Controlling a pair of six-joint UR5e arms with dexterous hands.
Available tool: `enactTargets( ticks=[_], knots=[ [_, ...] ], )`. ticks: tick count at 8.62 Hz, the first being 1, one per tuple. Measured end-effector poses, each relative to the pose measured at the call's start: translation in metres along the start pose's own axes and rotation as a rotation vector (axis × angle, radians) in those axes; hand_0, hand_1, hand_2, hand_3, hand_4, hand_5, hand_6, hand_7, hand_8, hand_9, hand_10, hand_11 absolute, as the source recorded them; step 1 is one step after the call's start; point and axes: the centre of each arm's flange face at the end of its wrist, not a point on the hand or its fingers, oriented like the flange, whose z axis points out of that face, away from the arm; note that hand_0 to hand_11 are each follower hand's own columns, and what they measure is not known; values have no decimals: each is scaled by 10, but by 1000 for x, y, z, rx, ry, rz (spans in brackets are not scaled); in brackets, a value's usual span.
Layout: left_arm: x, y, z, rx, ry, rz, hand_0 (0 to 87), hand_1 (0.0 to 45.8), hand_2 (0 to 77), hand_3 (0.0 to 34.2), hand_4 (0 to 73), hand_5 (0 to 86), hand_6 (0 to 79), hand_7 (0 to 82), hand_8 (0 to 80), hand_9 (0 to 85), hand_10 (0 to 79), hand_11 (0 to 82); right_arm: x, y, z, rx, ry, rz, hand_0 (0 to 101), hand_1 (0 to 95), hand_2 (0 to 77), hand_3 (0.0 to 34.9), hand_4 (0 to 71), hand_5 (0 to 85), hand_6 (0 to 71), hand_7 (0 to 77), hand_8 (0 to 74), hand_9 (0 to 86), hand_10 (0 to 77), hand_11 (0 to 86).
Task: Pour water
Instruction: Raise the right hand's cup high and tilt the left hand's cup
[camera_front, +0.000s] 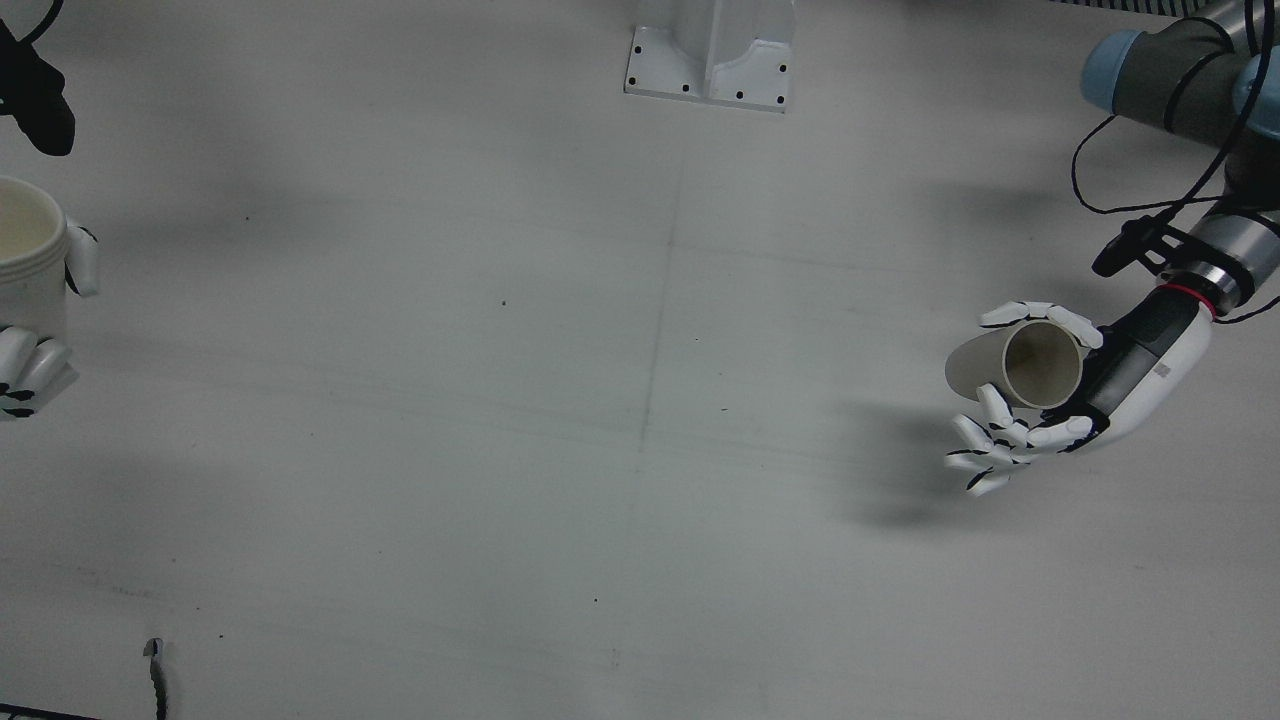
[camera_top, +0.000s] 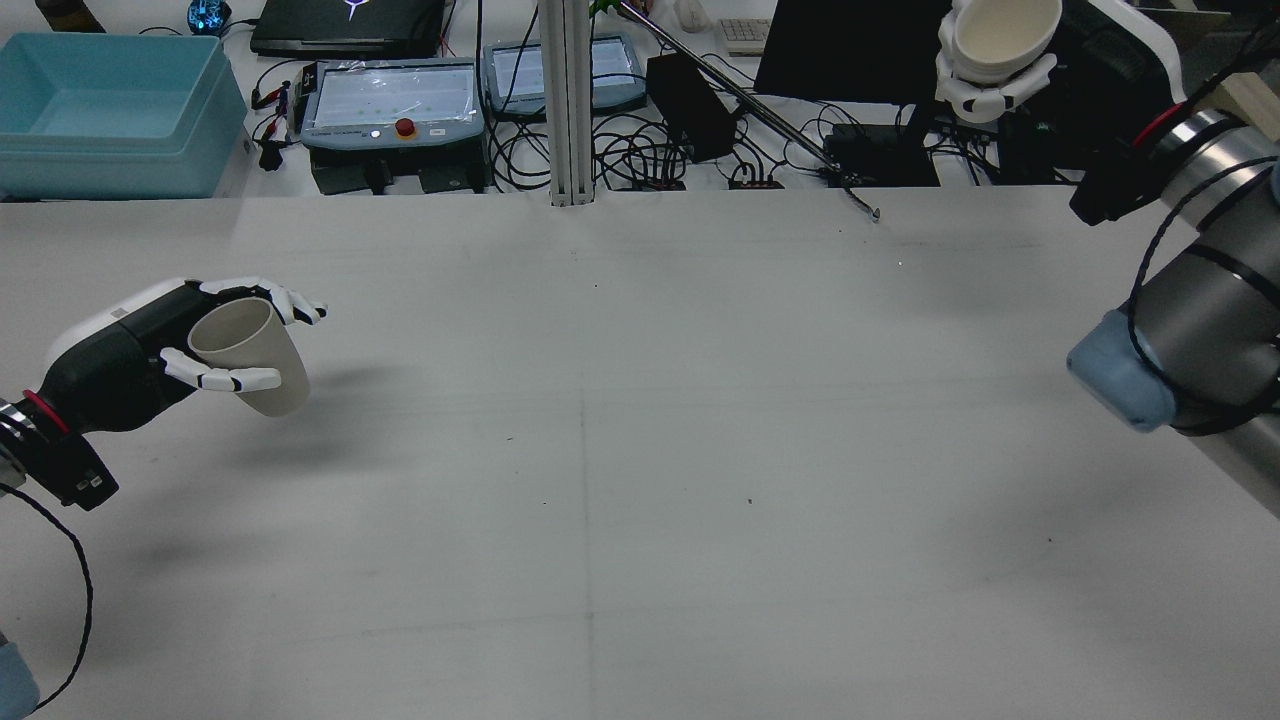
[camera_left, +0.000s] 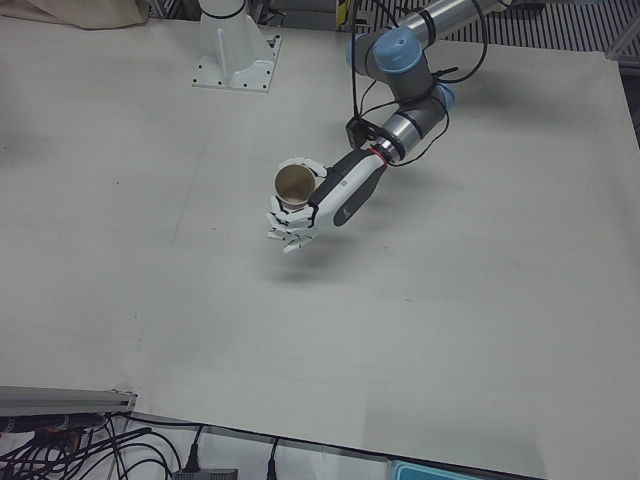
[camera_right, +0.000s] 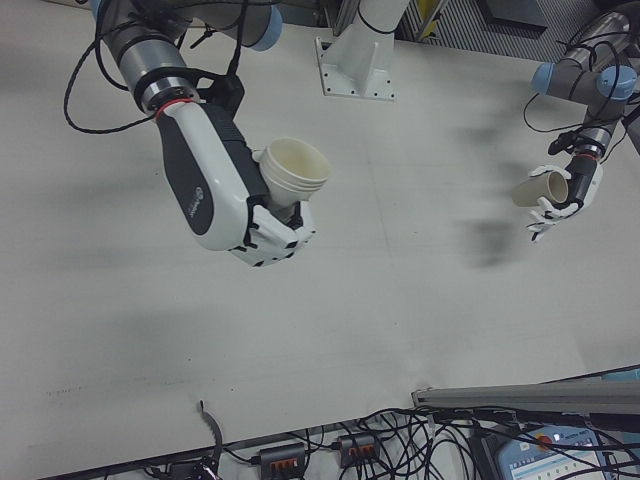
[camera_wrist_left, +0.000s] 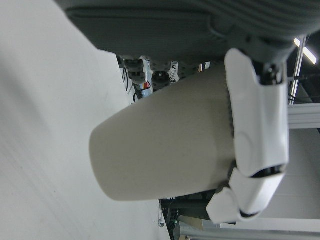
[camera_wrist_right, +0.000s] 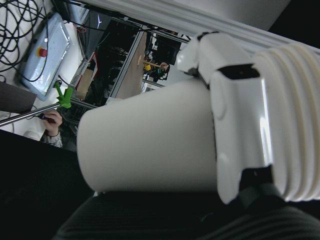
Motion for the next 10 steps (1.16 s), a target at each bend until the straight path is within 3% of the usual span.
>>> enactTargets(
  ticks=[1, 2, 3, 4, 6, 7, 8, 10],
  knots=[
    [-7, 35, 32, -31, -46, 56, 588, 207, 305, 0, 376, 480, 289, 393, 207, 213, 38, 109, -14, 45, 29, -51, -23, -58, 796, 125, 475, 23, 196, 693, 507, 589, 529, 502, 365, 529],
    [-26, 78, 63, -64, -101, 98, 588, 207, 305, 0, 376, 480, 289, 382, 207, 213, 65, 109, -33, 108, 60, -116, -56, -167, 797, 120, 475, 1, 196, 693, 507, 589, 529, 502, 387, 545],
    [-56, 117, 89, -90, -159, 118, 588, 207, 311, 0, 376, 480, 289, 382, 207, 213, 65, 114, -38, 178, 83, -176, -72, -282, 798, 115, 480, 0, 202, 687, 545, 584, 584, 502, 387, 545],
    [-80, 143, 106, -106, -198, 125, 588, 207, 311, 0, 376, 480, 289, 376, 207, 213, 65, 114, -26, 235, 94, -220, -68, -373, 799, 115, 480, 0, 207, 687, 551, 584, 584, 502, 387, 545],
    [-96, 175, 124, -126, -220, 121, 588, 207, 311, 0, 376, 480, 289, 365, 207, 196, 65, 114, 41, 296, 94, -268, -11, -490, 799, 115, 480, 0, 213, 693, 556, 589, 584, 502, 387, 551],
    [-92, 186, 128, -134, -215, 117, 588, 207, 311, 0, 376, 480, 284, 344, 207, 196, 65, 114, 80, 302, 87, -270, 28, -529, 798, 115, 480, 0, 218, 698, 556, 584, 589, 502, 387, 551],
    [-85, 196, 128, -142, -206, 114, 592, 207, 311, 0, 376, 485, 284, 349, 207, 191, 54, 98, 110, 297, 79, -260, 63, -560, 797, 98, 485, 0, 218, 693, 556, 584, 589, 502, 398, 545],
    [-61, 200, 127, -143, -173, 118, 598, 202, 311, 0, 376, 485, 262, 355, 207, 191, 54, 98, 133, 284, 70, -243, 96, -587, 798, 98, 485, 0, 224, 693, 562, 584, 589, 502, 376, 556]
  ],
)
